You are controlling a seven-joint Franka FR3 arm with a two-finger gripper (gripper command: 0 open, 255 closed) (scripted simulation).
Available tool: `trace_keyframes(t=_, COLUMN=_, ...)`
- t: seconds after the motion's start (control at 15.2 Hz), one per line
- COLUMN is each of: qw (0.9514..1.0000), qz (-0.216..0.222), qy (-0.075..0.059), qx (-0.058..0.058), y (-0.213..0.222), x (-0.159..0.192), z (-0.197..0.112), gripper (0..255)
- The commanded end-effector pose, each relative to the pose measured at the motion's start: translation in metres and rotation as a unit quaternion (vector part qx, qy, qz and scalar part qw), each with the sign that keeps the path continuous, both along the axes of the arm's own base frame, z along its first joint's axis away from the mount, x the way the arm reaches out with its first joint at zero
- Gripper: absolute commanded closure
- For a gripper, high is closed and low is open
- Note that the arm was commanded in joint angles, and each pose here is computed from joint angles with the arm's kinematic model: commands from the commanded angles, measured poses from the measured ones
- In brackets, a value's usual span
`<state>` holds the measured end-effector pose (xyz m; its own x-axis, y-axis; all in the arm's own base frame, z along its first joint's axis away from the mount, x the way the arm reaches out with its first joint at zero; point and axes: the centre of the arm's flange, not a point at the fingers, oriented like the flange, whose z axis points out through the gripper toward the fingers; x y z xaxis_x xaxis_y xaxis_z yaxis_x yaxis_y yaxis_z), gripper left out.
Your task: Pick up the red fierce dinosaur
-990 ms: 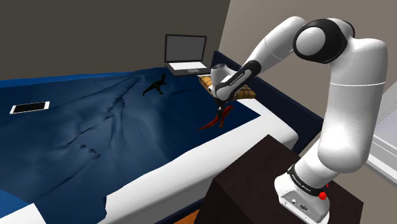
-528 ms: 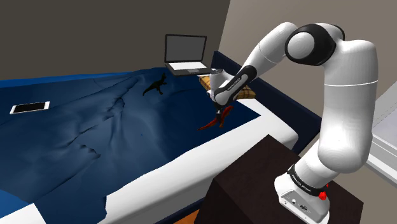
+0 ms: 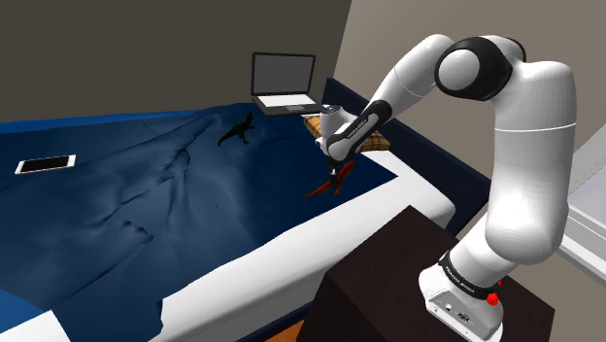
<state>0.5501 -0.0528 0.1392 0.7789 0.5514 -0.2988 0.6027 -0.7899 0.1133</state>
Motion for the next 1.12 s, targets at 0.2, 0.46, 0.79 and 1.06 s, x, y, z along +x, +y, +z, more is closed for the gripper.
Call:
trace_keyframes(t=0.2, qw=1.0, qz=0.0, qy=0.0, qx=0.0, y=-0.001, x=0.0, z=0.011, gripper=255)
trace_keyframes(t=0.46, qw=1.0, qz=0.0, qy=0.0, qx=0.0, y=-0.001, x=0.0, z=0.032, gripper=255)
trace_keyframes(t=0.79, qw=1.0, qz=0.0, qy=0.0, qx=0.0, y=-0.001, x=0.0, z=0.058, gripper=255)
trace_keyframes(t=1.06, qw=1.0, qz=0.0, qy=0.0, qx=0.0, y=-0.001, x=0.0, z=0.079, gripper=255)
